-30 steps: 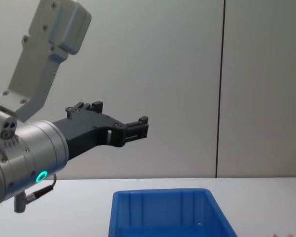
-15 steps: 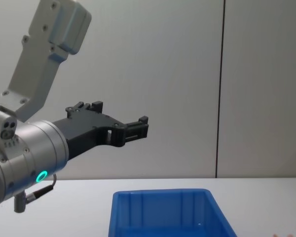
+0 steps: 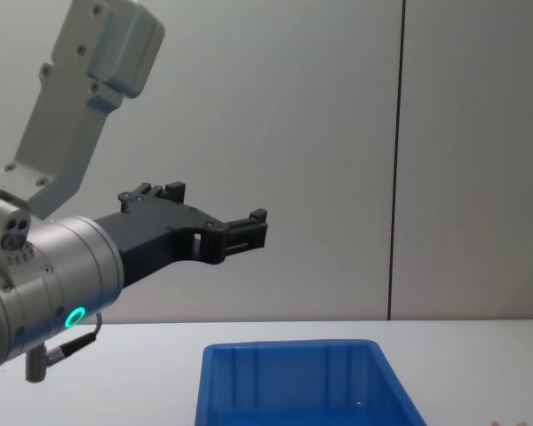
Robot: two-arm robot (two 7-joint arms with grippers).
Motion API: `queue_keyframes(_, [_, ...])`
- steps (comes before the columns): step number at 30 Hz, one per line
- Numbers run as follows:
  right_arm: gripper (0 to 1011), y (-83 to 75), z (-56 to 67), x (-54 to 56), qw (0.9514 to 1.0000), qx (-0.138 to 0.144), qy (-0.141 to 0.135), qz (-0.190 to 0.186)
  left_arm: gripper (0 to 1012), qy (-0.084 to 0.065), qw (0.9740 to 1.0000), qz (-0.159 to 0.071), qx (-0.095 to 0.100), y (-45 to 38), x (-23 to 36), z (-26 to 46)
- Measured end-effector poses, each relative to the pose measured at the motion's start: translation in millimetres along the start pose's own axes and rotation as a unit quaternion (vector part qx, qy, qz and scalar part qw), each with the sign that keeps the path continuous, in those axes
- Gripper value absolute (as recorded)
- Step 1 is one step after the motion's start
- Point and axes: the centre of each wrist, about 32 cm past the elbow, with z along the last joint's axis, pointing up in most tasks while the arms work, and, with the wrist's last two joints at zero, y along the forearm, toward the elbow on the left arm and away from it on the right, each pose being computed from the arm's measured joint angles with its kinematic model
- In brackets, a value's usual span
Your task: Pick up the two dolls from the table and place them into the box.
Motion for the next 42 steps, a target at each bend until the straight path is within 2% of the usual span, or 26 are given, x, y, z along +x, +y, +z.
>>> queue_keyframes(5, [1001,9.0,-1.2,1.9,0.9999,0.008,-0.013,0.007,1002,0.000,1.0000,0.000,0.000,0.0,0.0,0.0])
queue_keyframes(8, [1001,20.0,-0.4,2.8,0.9996,0.017,-0.022,0.011,1002,0.000,1.0000,0.000,0.000,0.0,0.0,0.0])
queue_keyframes(20, [1001,44.8,-2.7,1.8,0.9993,0.012,-0.030,0.018,1001,0.000,1.0000,0.000,0.000,0.0,0.0,0.0])
queue_keyframes(30, [1001,64.5,-7.8,-5.0,0.9991,0.000,-0.027,0.032,1002,0.000,1.0000,0.000,0.000,0.0,0.0,0.0])
queue_keyframes(42, [1001,87.7,-9.1,-15.5,0.9982,0.007,-0.034,0.050,1002,0.000,1.0000,0.000,0.000,0.0,0.0,0.0])
